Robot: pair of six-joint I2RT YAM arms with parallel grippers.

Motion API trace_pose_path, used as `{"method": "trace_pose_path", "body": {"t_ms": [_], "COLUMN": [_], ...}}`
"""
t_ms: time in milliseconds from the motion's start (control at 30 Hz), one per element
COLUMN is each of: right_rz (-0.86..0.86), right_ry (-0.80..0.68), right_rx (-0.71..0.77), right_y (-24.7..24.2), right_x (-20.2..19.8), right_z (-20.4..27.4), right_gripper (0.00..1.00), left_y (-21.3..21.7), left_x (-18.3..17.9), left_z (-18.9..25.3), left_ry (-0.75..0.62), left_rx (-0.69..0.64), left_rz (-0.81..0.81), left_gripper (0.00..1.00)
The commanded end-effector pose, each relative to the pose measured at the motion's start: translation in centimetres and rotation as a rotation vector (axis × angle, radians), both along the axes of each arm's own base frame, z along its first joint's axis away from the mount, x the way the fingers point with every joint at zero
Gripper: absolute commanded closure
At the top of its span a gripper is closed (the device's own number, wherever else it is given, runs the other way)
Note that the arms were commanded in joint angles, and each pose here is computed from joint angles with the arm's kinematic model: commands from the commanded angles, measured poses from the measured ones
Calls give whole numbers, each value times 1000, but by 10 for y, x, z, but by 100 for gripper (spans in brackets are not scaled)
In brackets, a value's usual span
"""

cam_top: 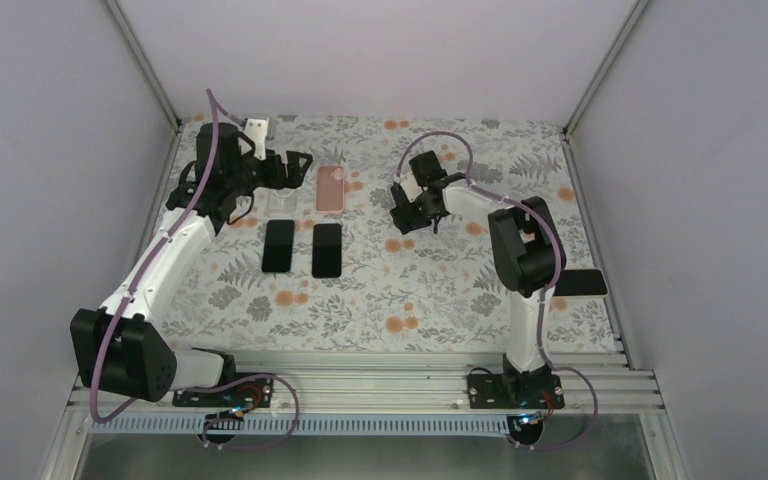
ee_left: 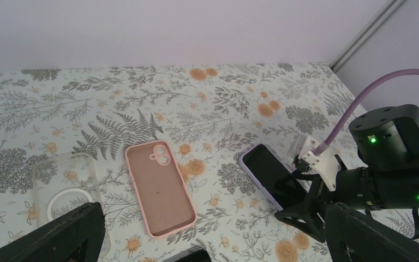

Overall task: Take the phone out of the phone case
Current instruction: Pick up the phone at the center of the board.

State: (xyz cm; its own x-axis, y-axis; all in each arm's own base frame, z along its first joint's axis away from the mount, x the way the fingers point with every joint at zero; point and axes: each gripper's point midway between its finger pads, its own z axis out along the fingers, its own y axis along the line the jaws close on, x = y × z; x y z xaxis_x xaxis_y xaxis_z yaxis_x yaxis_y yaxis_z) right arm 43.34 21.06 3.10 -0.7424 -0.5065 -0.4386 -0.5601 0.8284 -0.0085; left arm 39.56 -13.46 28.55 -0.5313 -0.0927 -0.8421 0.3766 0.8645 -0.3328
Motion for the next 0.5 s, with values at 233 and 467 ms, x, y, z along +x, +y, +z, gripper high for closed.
{"method": "trace_pose_path", "body": {"t_ms": [233, 467], "right_rz": [-29, -19], "right_ry": [-20, -16], "right_rx": [-58, -88], "right_y": [-8, -15], "right_x": [15, 9], "right_z": [-20, -26], "right_gripper": [4, 24], "left_y": [0, 0], "left_x": [0, 3], "left_z": [10, 5], "left_ry": [-30, -14], "left_rx": [-36, -41], "left_rz": [-4, -3], "left_gripper": [0, 0]}}
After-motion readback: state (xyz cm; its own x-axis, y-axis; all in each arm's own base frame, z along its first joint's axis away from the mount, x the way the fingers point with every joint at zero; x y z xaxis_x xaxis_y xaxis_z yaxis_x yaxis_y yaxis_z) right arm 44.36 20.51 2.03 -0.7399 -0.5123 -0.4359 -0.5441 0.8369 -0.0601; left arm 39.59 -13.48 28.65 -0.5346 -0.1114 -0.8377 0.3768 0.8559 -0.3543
